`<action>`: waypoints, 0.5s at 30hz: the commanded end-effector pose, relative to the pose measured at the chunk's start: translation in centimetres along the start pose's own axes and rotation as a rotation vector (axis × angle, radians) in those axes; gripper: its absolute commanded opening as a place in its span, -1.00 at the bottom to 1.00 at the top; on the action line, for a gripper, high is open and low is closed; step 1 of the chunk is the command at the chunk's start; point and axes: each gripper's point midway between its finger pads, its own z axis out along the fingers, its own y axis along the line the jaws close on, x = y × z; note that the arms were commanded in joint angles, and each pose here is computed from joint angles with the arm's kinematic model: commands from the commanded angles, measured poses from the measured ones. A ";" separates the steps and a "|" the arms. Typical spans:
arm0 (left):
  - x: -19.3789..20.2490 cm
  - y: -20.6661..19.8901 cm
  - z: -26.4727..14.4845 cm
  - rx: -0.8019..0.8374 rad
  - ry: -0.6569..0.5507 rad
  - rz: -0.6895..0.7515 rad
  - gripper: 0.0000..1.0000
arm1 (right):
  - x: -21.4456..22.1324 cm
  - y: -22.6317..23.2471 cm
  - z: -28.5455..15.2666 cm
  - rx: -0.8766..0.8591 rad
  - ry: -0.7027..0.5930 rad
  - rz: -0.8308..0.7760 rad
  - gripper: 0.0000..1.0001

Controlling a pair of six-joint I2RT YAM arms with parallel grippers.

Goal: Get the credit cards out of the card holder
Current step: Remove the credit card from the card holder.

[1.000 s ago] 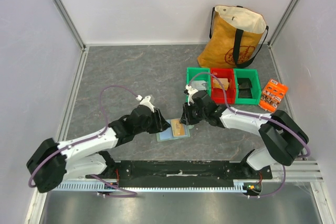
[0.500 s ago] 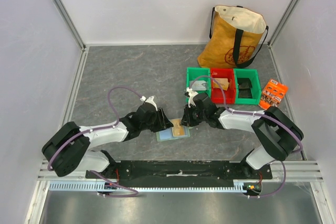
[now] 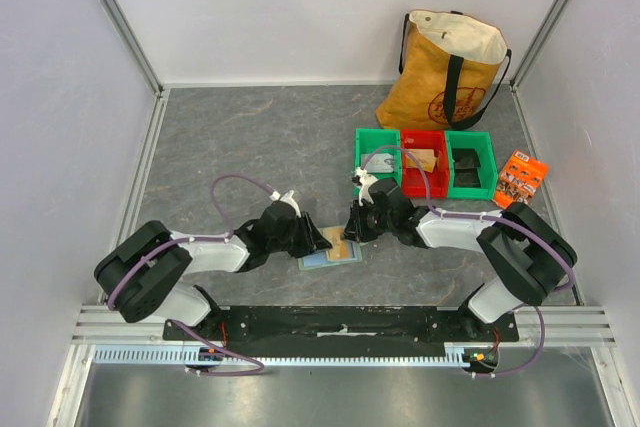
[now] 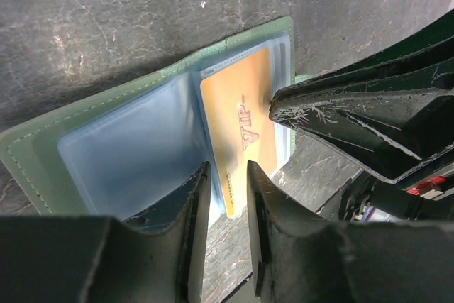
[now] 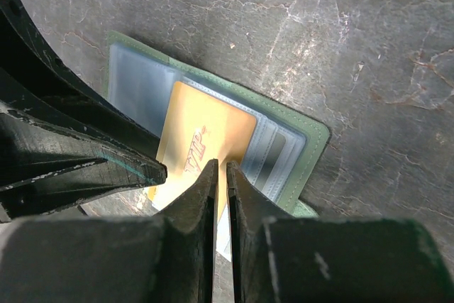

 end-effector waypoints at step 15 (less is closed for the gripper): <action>0.1 -1.7 -0.7 0.185 -0.027 -0.125 -0.47 | 2.1 -1.2 0.2 0.027 0.059 0.018 -0.70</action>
